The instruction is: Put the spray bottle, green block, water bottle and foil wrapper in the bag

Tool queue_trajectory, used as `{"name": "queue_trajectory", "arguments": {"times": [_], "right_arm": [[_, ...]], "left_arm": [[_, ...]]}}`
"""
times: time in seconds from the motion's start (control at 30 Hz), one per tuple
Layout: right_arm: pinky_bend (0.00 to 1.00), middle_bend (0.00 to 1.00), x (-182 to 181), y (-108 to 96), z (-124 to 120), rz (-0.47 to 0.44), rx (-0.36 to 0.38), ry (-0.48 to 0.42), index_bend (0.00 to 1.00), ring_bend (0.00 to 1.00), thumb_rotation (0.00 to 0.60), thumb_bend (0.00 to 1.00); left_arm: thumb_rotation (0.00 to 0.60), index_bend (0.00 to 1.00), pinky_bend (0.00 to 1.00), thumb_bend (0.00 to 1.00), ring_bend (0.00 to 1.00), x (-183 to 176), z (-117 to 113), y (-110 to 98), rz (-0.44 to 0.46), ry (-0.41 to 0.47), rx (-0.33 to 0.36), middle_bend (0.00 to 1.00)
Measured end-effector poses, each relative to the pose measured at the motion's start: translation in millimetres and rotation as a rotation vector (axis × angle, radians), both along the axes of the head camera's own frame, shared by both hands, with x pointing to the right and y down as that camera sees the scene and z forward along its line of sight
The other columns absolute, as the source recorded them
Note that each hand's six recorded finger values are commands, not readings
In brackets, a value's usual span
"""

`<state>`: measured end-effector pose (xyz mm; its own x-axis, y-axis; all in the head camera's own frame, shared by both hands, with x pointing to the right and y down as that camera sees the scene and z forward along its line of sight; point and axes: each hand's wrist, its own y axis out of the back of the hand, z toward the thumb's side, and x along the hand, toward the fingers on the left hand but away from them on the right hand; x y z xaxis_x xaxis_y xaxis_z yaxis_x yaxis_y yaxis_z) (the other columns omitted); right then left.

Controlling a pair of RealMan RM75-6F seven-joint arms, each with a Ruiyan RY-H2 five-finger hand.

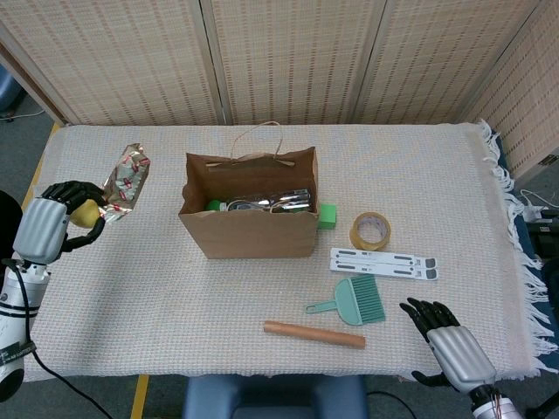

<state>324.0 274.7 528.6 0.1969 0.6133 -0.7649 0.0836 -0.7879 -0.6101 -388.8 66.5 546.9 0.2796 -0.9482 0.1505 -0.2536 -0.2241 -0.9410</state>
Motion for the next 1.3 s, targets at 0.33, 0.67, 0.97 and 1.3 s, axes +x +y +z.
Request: {"name": "queue_trajectory", "arguments": {"times": [0.33,0.67,0.97,1.3], "right_arm": [[0.0,0.0,5.2,-3.2,2.6,0.021,-0.013,0.004,0.0,0.0,0.6,0.06],[0.0,0.0,6.4,-6.2,2.4,0.031,-0.018,0.001,0.0,0.0,0.6,0.06],[0.0,0.0,10.0,-8.7,6.3,0.045,-0.031,0.01,0.0,0.0,0.6,0.06],[0.0,0.0,12.8,-12.4,8.0,0.06,-0.036,0.013,0.0,0.0,0.6,0.06]], "left_arm": [[0.6,0.69,0.81,0.63,0.6,118.3,-23.5,-33.6,0.232,0.007,0.058,0.66],[0.6,0.69,0.81,0.63,0.61,182.4,-16.8,-43.5,0.329,0.067,0.082,0.67],[0.6,0.69,0.82,0.63,0.61,211.4,5.7,-49.8,0.402,0.019,0.078,0.67],[0.6,0.66,0.8,0.6,0.6,224.2,35.1,-58.2,0.438,-0.062,0.053,0.65]]}}
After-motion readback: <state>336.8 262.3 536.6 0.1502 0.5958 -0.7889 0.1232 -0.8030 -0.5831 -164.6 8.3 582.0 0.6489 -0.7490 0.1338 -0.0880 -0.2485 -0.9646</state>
